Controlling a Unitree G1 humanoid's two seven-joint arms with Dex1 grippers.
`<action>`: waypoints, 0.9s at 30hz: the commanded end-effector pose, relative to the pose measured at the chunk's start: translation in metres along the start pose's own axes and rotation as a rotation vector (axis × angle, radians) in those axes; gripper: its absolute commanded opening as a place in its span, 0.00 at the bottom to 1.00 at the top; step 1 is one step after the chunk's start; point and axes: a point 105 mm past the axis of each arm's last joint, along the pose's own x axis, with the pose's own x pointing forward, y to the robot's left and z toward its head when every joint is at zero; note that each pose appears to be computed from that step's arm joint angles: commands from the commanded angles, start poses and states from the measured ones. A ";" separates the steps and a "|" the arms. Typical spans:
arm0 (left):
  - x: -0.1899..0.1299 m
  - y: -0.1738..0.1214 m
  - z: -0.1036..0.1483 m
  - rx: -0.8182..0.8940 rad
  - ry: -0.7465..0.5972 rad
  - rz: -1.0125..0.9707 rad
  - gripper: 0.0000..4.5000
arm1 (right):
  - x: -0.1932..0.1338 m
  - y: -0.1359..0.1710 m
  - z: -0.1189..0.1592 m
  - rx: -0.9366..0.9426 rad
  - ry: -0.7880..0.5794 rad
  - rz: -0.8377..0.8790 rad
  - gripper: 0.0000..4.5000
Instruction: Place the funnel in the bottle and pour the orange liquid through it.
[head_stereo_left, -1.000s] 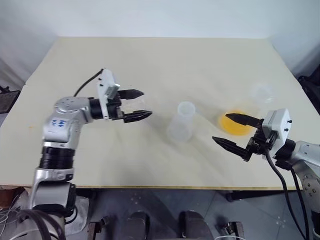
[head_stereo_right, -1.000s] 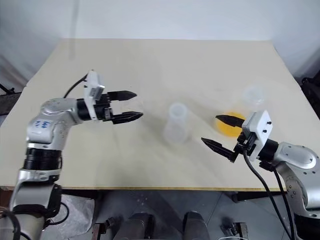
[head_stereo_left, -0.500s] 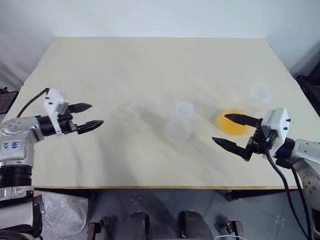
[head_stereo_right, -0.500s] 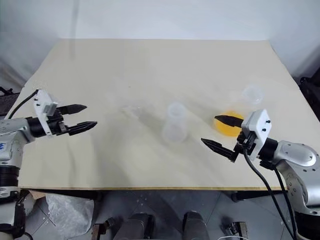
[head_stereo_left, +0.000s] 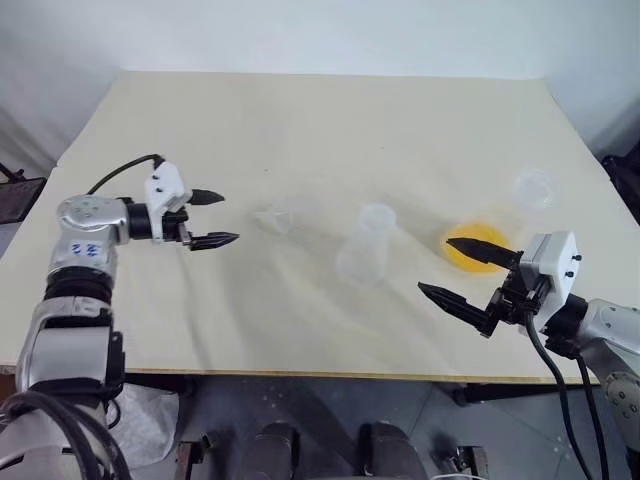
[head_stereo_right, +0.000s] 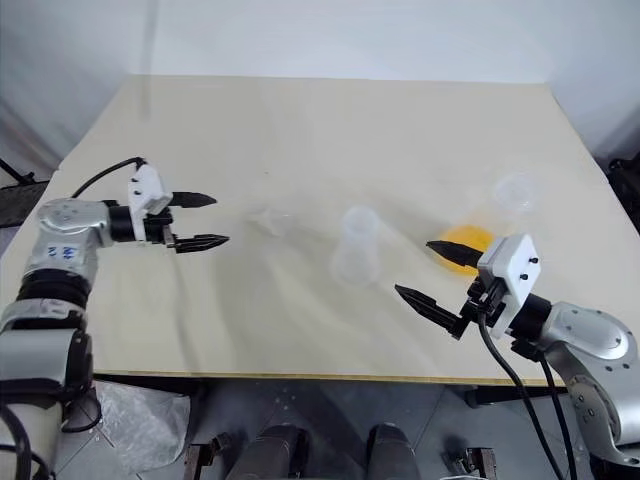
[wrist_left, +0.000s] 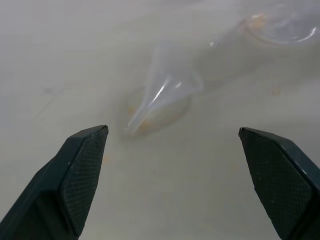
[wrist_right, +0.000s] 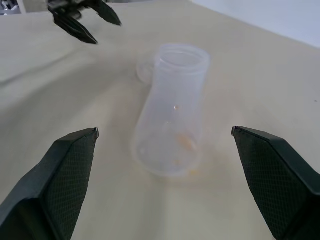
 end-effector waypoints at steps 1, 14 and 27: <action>0.010 0.003 0.004 0.012 0.044 -0.028 0.99 | -0.005 0.007 0.011 -0.029 -0.036 -0.007 1.00; 0.042 0.012 -0.005 0.024 0.204 0.056 0.99 | -0.014 0.021 0.011 -0.024 -0.030 -0.077 1.00; 0.056 0.015 -0.005 0.034 0.212 0.115 0.99 | -0.018 0.021 0.010 -0.029 -0.016 -0.106 1.00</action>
